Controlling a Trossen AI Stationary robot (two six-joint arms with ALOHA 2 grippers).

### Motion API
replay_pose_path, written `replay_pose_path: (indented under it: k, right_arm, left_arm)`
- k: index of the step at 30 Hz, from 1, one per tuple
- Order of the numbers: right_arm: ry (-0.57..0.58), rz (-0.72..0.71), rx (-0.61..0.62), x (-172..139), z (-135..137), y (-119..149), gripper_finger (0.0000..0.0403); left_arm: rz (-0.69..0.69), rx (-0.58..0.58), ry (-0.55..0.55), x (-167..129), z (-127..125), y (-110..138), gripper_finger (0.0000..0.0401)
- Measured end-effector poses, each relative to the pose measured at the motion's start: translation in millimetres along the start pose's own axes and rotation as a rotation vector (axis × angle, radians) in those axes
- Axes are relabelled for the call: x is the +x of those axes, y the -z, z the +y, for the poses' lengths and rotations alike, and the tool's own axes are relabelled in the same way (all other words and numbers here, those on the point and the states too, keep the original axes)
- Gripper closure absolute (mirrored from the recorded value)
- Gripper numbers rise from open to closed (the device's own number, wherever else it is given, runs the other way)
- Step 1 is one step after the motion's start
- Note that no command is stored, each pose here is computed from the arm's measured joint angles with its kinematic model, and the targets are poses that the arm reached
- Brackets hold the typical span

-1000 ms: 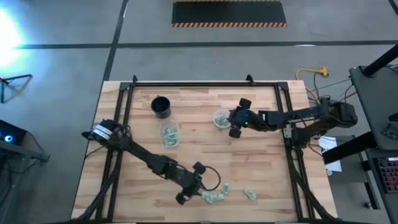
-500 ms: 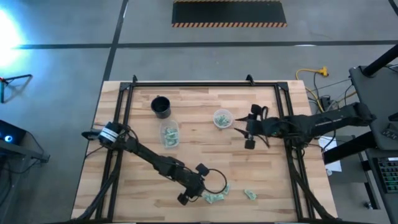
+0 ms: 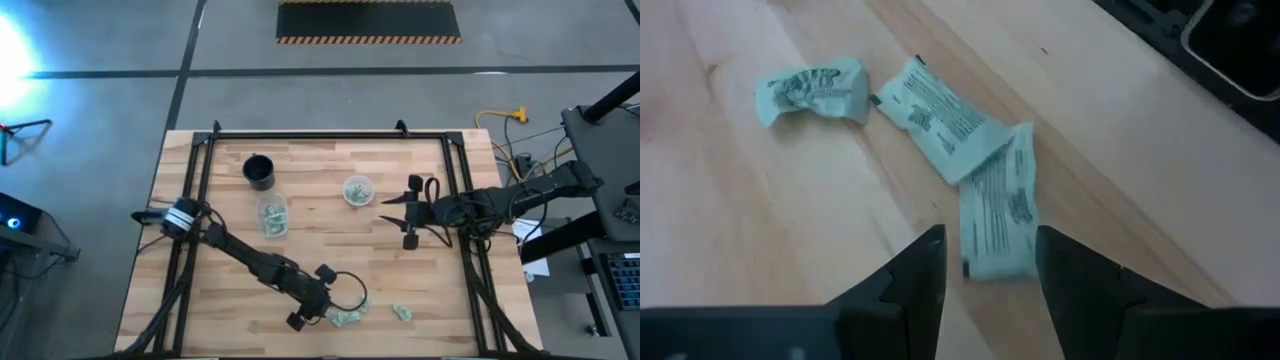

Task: Pick and place items into bin
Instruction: Put the stevia packet into the left transparent bin

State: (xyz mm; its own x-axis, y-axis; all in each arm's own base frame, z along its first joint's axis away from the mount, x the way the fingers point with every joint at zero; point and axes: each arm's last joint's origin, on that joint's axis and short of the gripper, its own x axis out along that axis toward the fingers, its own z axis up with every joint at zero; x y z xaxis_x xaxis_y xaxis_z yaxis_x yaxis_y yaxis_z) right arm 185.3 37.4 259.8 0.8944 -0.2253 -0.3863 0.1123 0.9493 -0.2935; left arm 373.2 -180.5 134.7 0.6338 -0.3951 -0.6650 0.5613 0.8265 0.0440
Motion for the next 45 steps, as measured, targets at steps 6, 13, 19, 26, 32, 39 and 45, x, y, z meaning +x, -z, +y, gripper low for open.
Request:
replay_pose_path:
  k: [6, 13, 19, 26, 32, 39, 45]
  right_arm:
    - [0.000, 0.005, -0.003, 0.5, 0.3, 0.7, 0.0246]
    - [0.000, 0.007, -0.002, 0.9, 0.4, 0.9, 0.0248]
    - [0.000, 0.007, 0.000, 0.9, 0.4, 1.1, 0.0257]
    - [-0.001, 0.013, -0.003, 1.6, 1.0, 3.2, 0.0266]
    - [-0.001, 0.017, -0.005, 2.0, 1.4, 4.6, 0.0271]
    - [-0.011, 0.023, -0.002, 2.3, 2.8, 6.8, 0.0273]
    - [-0.055, 0.033, 0.001, 3.4, 6.3, 11.9, 0.0271]
  left_arm:
    - [0.014, 0.001, 0.004, 7.1, 0.5, 0.7, 0.0262]
    - [0.015, 0.000, 0.017, 7.8, 0.1, 1.9, 0.0262]
    - [0.018, 0.000, 0.023, 7.8, 0.1, 2.3, 0.0308]
    - [0.024, 0.000, 0.009, 7.6, 3.1, 3.3, 0.0393]
    - [0.049, 0.023, -0.044, 2.7, 4.4, 2.3, 0.0398]
    - [0.172, 0.021, -0.190, -31.3, 7.2, -4.0, 0.0400]
    - [0.246, -0.001, -0.330, -71.1, 8.0, -5.7, 0.0400]
